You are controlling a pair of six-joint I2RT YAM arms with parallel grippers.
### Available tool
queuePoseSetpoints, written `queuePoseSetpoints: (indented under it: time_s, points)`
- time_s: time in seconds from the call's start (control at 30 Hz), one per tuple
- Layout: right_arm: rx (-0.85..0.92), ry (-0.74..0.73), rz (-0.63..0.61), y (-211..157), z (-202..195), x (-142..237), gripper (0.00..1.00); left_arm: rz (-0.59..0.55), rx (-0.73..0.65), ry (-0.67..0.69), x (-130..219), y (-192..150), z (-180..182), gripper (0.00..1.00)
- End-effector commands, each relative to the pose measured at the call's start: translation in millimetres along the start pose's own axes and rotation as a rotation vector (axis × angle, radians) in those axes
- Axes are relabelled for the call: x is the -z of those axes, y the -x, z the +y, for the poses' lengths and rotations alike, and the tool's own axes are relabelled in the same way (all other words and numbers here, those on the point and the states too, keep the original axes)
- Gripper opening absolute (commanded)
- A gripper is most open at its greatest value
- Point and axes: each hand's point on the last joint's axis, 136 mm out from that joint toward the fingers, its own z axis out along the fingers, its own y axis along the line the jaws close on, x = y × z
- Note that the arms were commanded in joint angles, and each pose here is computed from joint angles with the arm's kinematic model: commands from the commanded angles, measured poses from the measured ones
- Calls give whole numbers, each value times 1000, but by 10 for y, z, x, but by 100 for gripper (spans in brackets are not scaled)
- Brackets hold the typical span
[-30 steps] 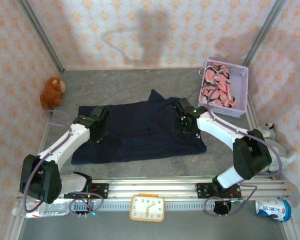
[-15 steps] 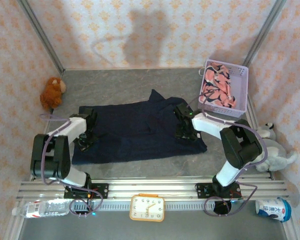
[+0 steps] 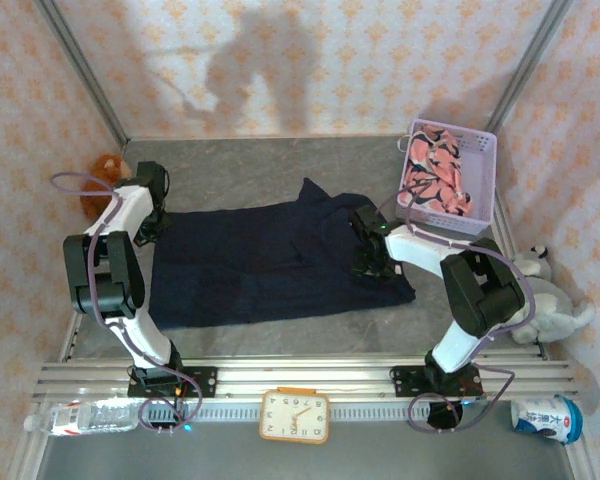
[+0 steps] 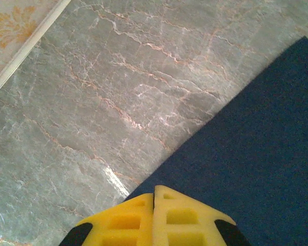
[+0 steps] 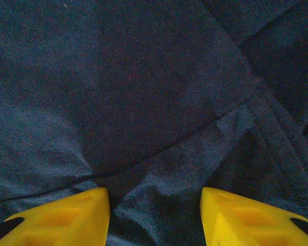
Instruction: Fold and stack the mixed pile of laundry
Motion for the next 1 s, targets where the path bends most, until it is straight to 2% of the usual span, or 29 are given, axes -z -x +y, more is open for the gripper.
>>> queuePoseSetpoints:
  time_s: [0.0, 0.07, 0.1, 0.23, 0.37, 0.63, 0.77, 0.87, 0.97]
  points:
    - [-12, -24, -5, 7, -83, 4, 49, 60, -22, -30, 105, -292, 132, 12]
    - [-8, -22, -9, 33, -70, 44, 50, 112, -9, -104, 144, -522, 111, 23]
    - [-5, -17, -17, 54, -55, 72, 50, 140, -3, -142, 161, -643, 73, 24]
    - [3, 0, -60, 170, -5, 216, 50, 181, 21, -270, 261, -1167, -175, 21]
    - [10, 0, -83, 275, 42, 251, 51, 173, 130, -345, 216, -1479, -381, 18]
    - [8, -53, -76, 379, 41, 107, 51, 155, 146, -193, -100, -1584, -257, 16]
    - [12, -61, 0, 179, -13, -61, 51, 166, 160, -89, -241, -1723, -18, 16]
    - [22, -12, 84, -58, 17, -130, 51, 168, 147, -35, -261, -1802, 145, 16]
    - [63, 56, 163, -334, 117, -90, 50, 134, 135, -6, -205, -1740, 253, 16]
